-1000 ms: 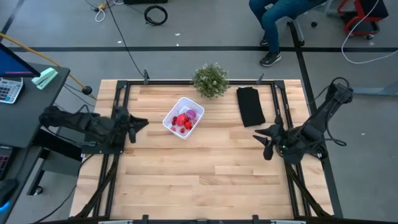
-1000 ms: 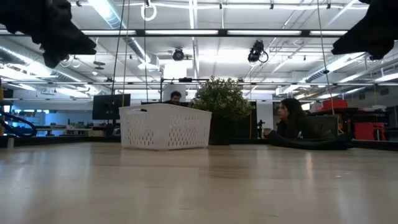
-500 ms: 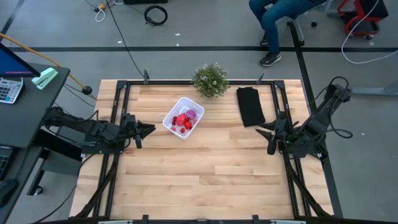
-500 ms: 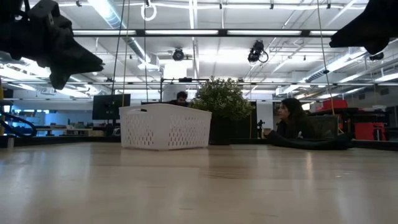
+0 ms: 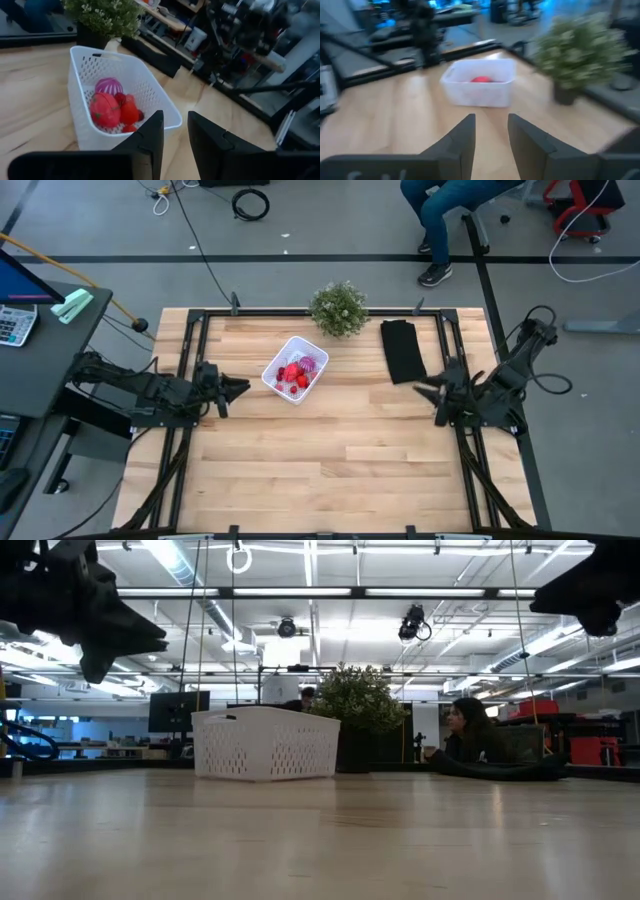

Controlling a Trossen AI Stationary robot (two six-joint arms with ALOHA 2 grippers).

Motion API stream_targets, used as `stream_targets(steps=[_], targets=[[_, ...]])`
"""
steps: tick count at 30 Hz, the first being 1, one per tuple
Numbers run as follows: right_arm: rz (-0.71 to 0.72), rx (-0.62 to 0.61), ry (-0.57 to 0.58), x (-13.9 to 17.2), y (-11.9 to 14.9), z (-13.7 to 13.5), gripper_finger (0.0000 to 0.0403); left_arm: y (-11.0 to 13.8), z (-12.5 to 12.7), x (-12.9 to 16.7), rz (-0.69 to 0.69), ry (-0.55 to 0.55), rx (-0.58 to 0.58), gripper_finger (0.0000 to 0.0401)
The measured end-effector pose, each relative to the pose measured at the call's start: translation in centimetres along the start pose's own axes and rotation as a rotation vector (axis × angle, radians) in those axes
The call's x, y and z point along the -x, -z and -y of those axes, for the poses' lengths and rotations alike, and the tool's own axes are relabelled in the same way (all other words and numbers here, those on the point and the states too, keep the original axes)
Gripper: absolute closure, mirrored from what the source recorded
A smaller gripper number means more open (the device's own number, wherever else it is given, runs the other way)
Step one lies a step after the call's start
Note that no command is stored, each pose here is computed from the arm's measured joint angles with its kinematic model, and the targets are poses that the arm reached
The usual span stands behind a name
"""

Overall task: Pick and placing Produce into tupperware
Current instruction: Return to Home Position

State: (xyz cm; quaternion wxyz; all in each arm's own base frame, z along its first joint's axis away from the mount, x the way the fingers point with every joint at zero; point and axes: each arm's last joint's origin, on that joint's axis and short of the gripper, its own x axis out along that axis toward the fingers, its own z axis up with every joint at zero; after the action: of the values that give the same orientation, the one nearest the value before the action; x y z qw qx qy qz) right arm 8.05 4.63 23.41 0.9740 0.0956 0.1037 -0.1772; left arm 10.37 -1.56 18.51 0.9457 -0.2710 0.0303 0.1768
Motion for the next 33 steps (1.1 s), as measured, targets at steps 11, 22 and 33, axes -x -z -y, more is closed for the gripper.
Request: stream_targets(steps=[11, 22, 33], targets=[[0.196, 0.129, -0.387, -1.3, 1.4, -2.3, 0.0280, -0.6, 0.4, 0.0, 0.050, 0.036, -0.010, 0.0315], [0.191, 0.110, -0.376, -3.4, 2.2, -1.1, 0.0280, -0.6, 0.4, 0.0, 0.050, 0.034, -0.011, 0.0307], [0.176, 0.061, -0.341, -4.7, 1.9, 0.3, 0.0280, -0.6, 0.4, 0.0, 0.049, 0.033, -0.012, 0.0314]])
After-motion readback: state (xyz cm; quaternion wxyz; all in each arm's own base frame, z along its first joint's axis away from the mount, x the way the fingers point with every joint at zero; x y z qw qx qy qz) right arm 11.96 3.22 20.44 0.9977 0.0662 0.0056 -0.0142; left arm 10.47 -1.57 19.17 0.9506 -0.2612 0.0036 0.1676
